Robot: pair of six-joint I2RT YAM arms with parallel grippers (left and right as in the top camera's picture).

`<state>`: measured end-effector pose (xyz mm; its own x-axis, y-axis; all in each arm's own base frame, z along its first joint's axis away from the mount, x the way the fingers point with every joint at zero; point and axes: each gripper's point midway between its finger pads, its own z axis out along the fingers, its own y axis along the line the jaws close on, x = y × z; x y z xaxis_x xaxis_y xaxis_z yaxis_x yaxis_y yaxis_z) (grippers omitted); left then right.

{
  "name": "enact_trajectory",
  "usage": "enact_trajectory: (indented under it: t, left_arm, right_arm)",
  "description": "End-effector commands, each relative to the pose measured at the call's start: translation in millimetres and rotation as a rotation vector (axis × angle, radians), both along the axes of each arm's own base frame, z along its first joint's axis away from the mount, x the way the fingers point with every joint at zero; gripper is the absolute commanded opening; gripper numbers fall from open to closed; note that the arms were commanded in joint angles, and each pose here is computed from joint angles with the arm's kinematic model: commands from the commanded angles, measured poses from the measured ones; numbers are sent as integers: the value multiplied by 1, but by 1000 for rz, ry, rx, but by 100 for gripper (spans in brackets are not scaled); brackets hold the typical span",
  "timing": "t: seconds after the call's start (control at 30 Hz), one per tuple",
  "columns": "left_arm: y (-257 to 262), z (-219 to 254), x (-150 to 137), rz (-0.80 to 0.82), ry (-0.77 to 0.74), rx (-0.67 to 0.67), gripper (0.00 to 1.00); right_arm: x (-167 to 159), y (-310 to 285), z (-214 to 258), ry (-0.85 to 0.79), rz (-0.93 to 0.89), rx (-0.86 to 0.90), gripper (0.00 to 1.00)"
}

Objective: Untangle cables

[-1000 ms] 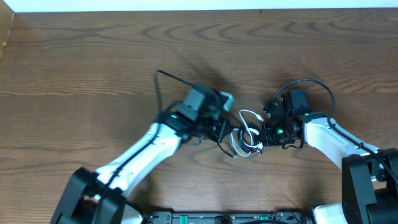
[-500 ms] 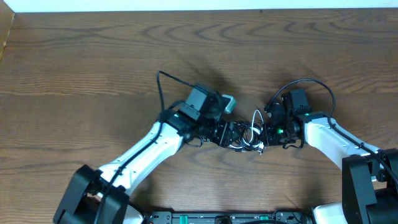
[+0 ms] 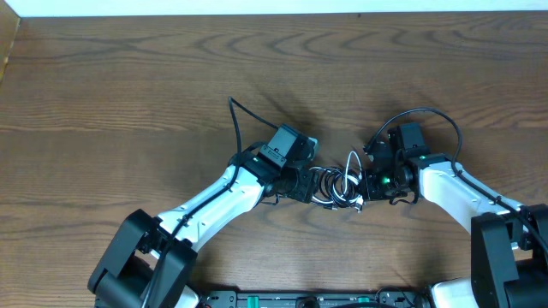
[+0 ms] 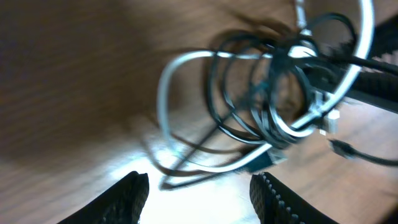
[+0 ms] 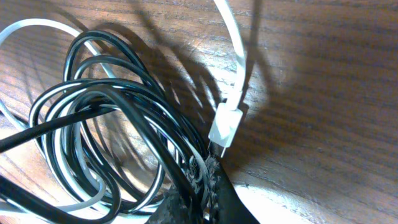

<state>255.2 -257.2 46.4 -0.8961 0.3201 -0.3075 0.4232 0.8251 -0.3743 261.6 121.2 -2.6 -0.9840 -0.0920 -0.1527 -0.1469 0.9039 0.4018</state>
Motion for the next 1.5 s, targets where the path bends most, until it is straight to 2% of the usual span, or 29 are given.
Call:
enact_trajectory:
  t: [0.0, 0.1, 0.4, 0.6, 0.63, 0.67, 0.7, 0.73, 0.8, 0.93, 1.07, 1.2, 1.3, 1.37, 1.47]
  left_arm:
    - [19, -10, 13, 57, -65, 106, 58]
    - [18, -9, 16, 61, -76, 107, 61]
    - [19, -20, 14, 64, -48, 120, 62]
    - [-4, -29, 9, 32, 14, 19, 61]
    - [-7, -30, 8, 23, 22, 2, 57]
    - [-9, -30, 8, 18, 26, -6, 48]
    - [-9, -30, 8, 18, 25, -6, 23]
    - [-9, -29, 8, 19, 23, -8, 8]
    - [-8, -23, 12, 26, 10, -19, 7]
    - [-15, 16, 25, 30, -58, -112, 7]
    - [-41, 99, 40, -55, -191, -417, 8]
    - [-42, 137, 58, -24, -284, -531, 9]
    - [-40, 135, 63, -7, -295, -519, 51]
    - [-39, 127, 60, -3, -263, -499, 56]
    - [-30, 108, 53, 27, -198, -432, 57]
  right_arm:
    - [-4, -14, -11, 18, -22, -79, 1]
    - [-4, -13, -11, 19, -21, -74, 1]
    - [-5, -10, -10, 22, -16, -54, 1]
    - [-4, -10, -10, 20, -16, -53, 1]
    - [-4, -10, -10, 20, -16, -53, 1]
    - [-4, -10, -10, 20, -16, -53, 1]
    - [-4, -10, -10, 21, -16, -53, 1]
    - [-5, -10, -10, 22, -16, -54, 1]
    - [-5, -10, -10, 23, -16, -54, 1]
    - [-5, -10, -10, 23, -16, -54, 1]
    - [-4, -10, -10, 21, -16, -53, 1]
    - [-5, -10, -10, 23, -16, -54, 1]
    - [-5, -10, -10, 23, -16, -54, 1]
    - [-5, -10, -10, 23, -16, -54, 1]
    - [-5, -10, -10, 23, -16, -54, 1]
